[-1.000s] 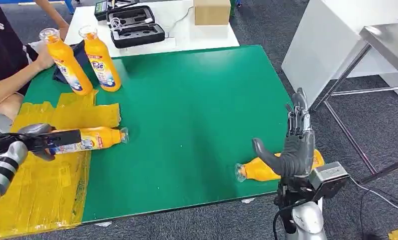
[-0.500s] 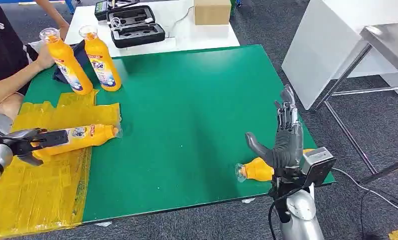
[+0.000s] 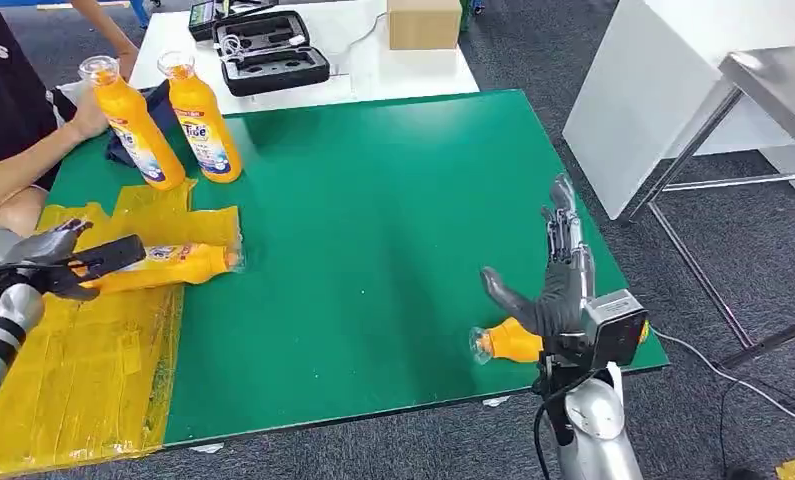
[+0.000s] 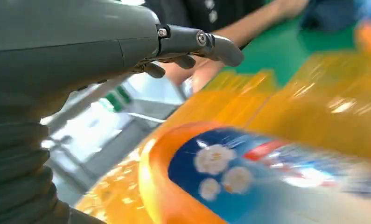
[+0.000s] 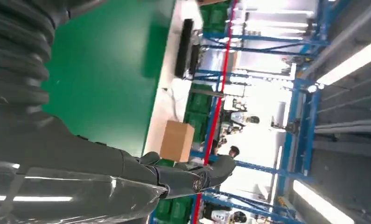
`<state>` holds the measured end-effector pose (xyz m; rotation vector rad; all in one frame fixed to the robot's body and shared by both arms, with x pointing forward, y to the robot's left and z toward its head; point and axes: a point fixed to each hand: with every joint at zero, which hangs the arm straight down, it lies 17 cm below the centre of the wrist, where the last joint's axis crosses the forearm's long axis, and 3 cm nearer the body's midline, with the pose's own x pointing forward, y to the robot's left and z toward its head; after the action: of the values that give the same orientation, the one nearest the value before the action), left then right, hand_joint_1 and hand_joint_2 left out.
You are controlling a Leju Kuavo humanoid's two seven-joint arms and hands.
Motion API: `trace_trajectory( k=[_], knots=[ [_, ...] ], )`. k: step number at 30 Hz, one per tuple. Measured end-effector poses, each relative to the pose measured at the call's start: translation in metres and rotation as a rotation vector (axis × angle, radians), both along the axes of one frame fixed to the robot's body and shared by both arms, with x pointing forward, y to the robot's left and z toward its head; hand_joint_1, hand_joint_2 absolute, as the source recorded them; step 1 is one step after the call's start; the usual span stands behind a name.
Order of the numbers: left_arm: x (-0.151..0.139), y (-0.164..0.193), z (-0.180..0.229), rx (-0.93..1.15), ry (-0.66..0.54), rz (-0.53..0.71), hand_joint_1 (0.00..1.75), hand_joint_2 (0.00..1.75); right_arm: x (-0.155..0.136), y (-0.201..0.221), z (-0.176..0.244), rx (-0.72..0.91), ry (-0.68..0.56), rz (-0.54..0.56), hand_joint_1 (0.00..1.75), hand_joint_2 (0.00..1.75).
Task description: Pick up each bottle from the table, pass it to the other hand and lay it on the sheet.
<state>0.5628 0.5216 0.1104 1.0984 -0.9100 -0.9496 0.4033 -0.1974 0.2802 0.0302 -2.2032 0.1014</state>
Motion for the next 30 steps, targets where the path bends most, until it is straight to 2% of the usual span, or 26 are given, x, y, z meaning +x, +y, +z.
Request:
trace_trajectory(
  k=[5,8,14,19,23,25,27,30],
  knots=[
    [0.003,-0.056,0.022,-0.258,-0.163,-0.122,0.0,1.75,-0.002,0.001,-0.015,-0.179,0.003,-0.022,0.0,1.75],
    [-0.002,-0.069,0.034,-0.293,-0.211,-0.151,0.0,1.75,-0.004,-0.002,-0.021,-0.21,0.01,-0.023,0.0,1.75],
    [-0.007,-0.08,0.048,-0.321,-0.259,-0.182,0.0,1.75,-0.005,-0.004,-0.024,-0.237,0.012,-0.023,0.0,1.75],
    [-0.03,-0.123,0.05,-0.583,-0.276,-0.324,0.0,1.75,-0.005,-0.004,-0.039,-0.379,0.031,-0.022,0.0,1.75],
    [-0.067,-0.16,0.058,-0.824,-0.317,-0.466,0.0,1.75,-0.004,-0.009,-0.07,-0.636,0.08,-0.024,0.0,1.75],
    [-0.09,-0.176,0.064,-0.951,-0.347,-0.531,0.0,1.75,-0.004,-0.02,-0.097,-0.831,0.128,-0.028,0.0,1.75],
    [-0.111,-0.188,0.069,-1.062,-0.38,-0.574,0.0,1.75,-0.007,-0.04,-0.126,-1.046,0.168,-0.015,0.0,1.75],
    [-0.131,-0.2,0.07,-1.136,-0.398,-0.596,0.0,1.75,-0.013,-0.077,-0.142,-1.208,0.201,0.029,0.0,1.75]
  ],
)
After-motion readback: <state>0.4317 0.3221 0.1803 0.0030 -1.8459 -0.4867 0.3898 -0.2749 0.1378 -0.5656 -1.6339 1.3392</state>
